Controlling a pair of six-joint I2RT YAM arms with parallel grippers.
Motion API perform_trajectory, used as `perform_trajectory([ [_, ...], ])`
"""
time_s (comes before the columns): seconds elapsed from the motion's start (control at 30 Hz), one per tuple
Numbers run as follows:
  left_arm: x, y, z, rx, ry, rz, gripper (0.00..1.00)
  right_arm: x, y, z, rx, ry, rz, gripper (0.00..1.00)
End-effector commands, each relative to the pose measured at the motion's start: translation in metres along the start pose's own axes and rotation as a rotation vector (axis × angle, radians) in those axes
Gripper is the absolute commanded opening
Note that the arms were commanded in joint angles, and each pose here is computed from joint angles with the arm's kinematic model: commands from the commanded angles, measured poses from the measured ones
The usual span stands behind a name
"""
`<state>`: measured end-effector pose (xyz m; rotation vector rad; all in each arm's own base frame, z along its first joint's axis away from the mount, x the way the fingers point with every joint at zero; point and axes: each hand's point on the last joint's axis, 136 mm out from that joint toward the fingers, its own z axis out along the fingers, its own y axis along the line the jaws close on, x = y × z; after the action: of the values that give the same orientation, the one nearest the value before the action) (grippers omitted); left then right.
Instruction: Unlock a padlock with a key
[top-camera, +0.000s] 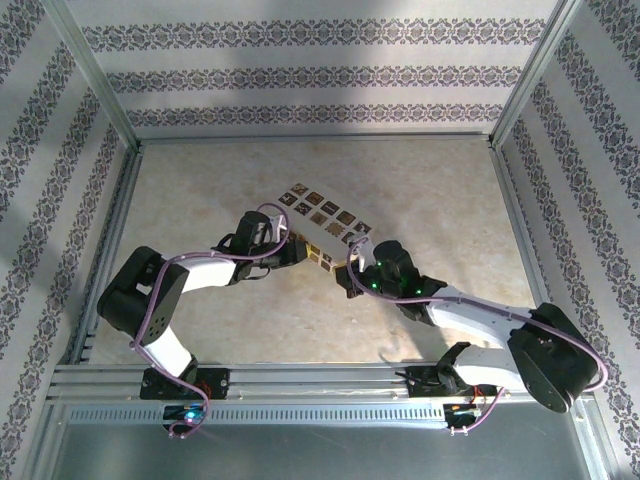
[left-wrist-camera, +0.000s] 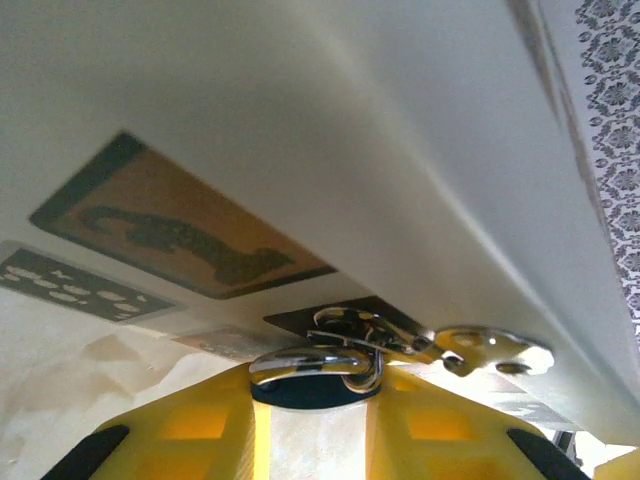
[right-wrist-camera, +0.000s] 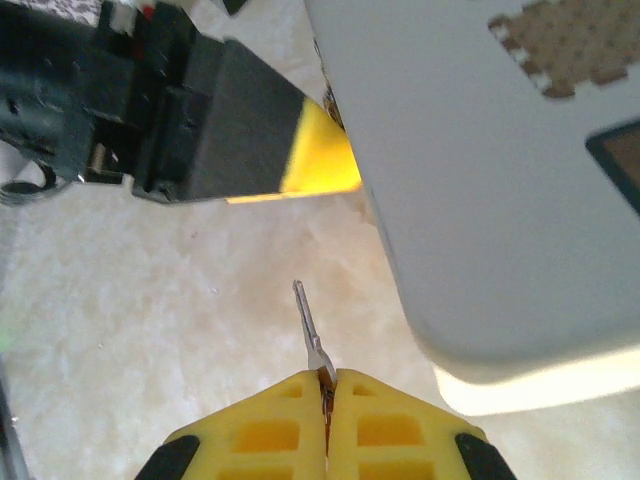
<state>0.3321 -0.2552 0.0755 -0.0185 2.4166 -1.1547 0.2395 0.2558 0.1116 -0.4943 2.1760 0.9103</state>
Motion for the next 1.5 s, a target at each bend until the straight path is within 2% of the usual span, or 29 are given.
perform_trajectory([
  [0.0,-0.013,-0.026,-0.006,0.052,-0.034,0.019,0.26,0.001,-0.002,-0.008,0.035,-0.011,-0.029,0.01],
  [0.33,-0.013,-0.049,-0.006,0.093,-0.027,0.025,0.25,0.016,0.005,0.008,0.051,0.027,-0.09,0.01],
  [0.6,-0.014,-0.053,-0.007,0.098,-0.031,0.036,0.25,0.003,-0.006,0.028,0.096,0.02,-0.142,0.0],
  [1.0,-0.013,-0.053,-0.008,0.093,-0.028,0.028,0.25,-0.023,-0.042,0.027,0.141,-0.023,-0.139,0.0],
  [1.47,-0.017,-0.059,-0.006,0.101,-0.04,-0.029,0.25,-0.009,-0.011,0.036,0.085,-0.057,-0.161,0.0],
])
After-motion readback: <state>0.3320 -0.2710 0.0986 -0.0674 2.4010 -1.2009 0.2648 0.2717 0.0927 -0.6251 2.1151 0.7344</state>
